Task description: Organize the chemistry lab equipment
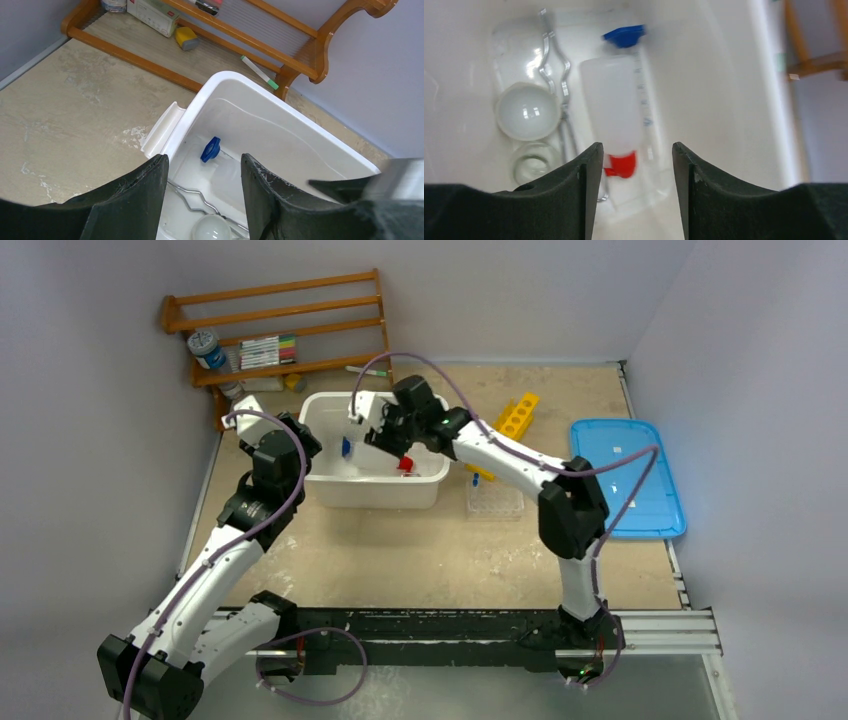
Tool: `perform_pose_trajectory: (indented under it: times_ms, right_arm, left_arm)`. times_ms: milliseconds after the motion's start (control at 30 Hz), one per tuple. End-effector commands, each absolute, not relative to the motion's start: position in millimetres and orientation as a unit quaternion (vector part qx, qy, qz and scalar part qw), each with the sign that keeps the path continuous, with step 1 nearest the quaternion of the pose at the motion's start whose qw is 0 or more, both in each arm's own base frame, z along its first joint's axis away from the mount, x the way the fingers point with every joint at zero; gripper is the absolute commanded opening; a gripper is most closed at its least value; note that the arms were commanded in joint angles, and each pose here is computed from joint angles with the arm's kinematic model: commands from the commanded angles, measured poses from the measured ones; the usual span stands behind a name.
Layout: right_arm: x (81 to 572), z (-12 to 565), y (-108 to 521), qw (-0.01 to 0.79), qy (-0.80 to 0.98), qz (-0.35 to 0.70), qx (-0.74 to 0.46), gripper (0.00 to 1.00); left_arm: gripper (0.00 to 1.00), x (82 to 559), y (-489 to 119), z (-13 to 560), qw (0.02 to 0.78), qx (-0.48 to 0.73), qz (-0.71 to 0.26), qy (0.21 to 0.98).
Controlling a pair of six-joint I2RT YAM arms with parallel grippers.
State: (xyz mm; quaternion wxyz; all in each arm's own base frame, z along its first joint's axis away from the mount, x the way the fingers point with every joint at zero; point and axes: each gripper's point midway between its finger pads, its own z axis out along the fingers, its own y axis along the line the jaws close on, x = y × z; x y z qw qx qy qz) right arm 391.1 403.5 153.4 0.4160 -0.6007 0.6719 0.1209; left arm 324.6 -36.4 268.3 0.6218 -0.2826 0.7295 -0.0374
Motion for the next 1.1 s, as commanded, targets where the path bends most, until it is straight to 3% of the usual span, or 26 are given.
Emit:
perform_pose_trajectory:
  times_ms: [0, 233, 400, 567, 867, 1067]
  right_arm:
    - [419.5, 253.6, 381.5, 0.546, 0.645, 0.139, -0.516, 0.56]
    - [435.9, 326.3, 318.7, 0.646, 0.646, 0.169, -0.371, 0.53]
    - [433.5, 333.4, 284.3, 0.659, 0.663, 0.171, -0.311, 0.50]
    - [441.9, 338.3, 201.6, 0.686, 0.698, 0.145, -0.146, 0.47]
    - [428.7, 284.8, 31.7, 0.644, 0.756, 0.016, 0.118, 0.42]
    - [398.5, 227.1, -45.4, 0.585, 0.775, -0.076, 0.228, 0.39]
  left_arm:
    - [0.54, 323.7, -31.6, 295.3, 0.647, -0.283, -0.046, 0.706]
    - [0.53, 335.0, -37.2, 282.6, 0.615, -0.289, -0.031, 0.733]
    - [0.52, 356.1, -57.0, 274.7, 0.584, -0.258, -0.034, 0.769]
    - [0.52, 366.7, -71.4, 280.9, 0.588, -0.240, -0.063, 0.770]
    - [0.53, 374.8, -166.7, 274.3, 0.573, -0.151, -0.107, 0.798]
    - [0.53, 375.1, -170.0, 284.7, 0.576, -0.140, -0.111, 0.798]
